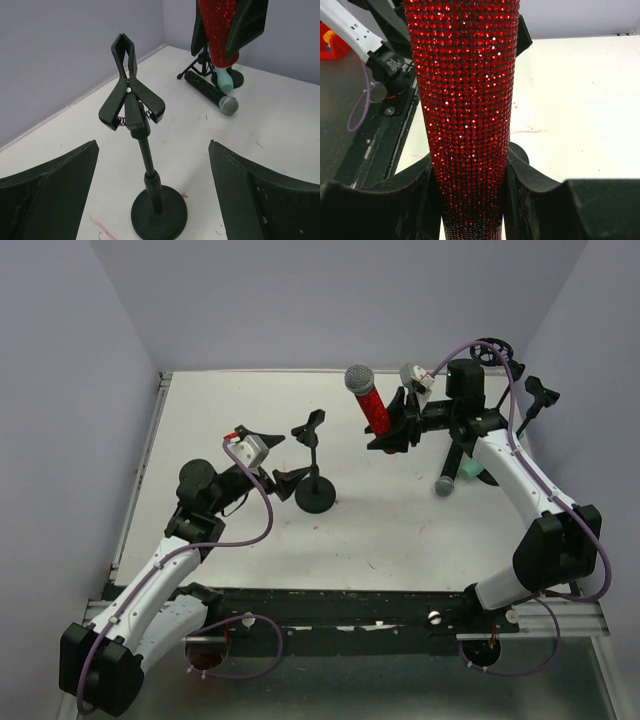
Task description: Attach the microphones to the stand
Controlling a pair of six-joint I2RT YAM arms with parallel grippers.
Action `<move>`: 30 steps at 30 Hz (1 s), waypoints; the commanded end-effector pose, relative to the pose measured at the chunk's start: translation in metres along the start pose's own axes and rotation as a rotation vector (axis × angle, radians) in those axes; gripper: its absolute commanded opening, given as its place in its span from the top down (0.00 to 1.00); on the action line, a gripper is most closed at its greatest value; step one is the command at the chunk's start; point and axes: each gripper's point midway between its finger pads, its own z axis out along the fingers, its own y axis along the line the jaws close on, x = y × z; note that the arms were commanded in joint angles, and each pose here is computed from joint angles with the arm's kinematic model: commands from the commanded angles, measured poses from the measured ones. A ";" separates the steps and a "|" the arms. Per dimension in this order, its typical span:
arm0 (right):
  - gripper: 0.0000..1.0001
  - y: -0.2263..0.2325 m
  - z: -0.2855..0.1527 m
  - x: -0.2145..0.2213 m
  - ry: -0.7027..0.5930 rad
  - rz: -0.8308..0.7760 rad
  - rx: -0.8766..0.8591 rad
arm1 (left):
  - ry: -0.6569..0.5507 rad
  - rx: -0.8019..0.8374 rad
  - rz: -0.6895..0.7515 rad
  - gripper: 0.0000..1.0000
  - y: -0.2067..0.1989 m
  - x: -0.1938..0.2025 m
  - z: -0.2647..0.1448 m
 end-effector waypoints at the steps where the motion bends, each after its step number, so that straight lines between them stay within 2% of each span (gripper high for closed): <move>1: 0.93 0.009 0.003 -0.008 -0.023 -0.033 -0.040 | -0.170 -0.036 0.076 0.02 0.010 -0.035 0.007; 5: 0.93 0.010 0.003 -0.008 -0.027 -0.028 -0.045 | -0.204 -0.047 0.081 0.02 0.009 -0.039 0.013; 15: 0.93 0.011 0.003 -0.008 -0.027 -0.019 -0.047 | -0.175 -0.175 0.150 0.03 0.024 -0.034 0.033; 25: 0.93 0.012 0.003 -0.006 -0.028 -0.013 -0.053 | -0.130 -0.156 0.140 0.32 0.024 -0.031 0.040; 28: 0.93 0.012 0.003 -0.005 -0.027 -0.012 -0.053 | -0.128 -0.148 0.144 0.48 0.023 -0.032 0.041; 30: 0.93 0.013 0.003 -0.006 -0.028 -0.015 -0.053 | -0.118 -0.142 0.152 0.51 0.023 -0.032 0.040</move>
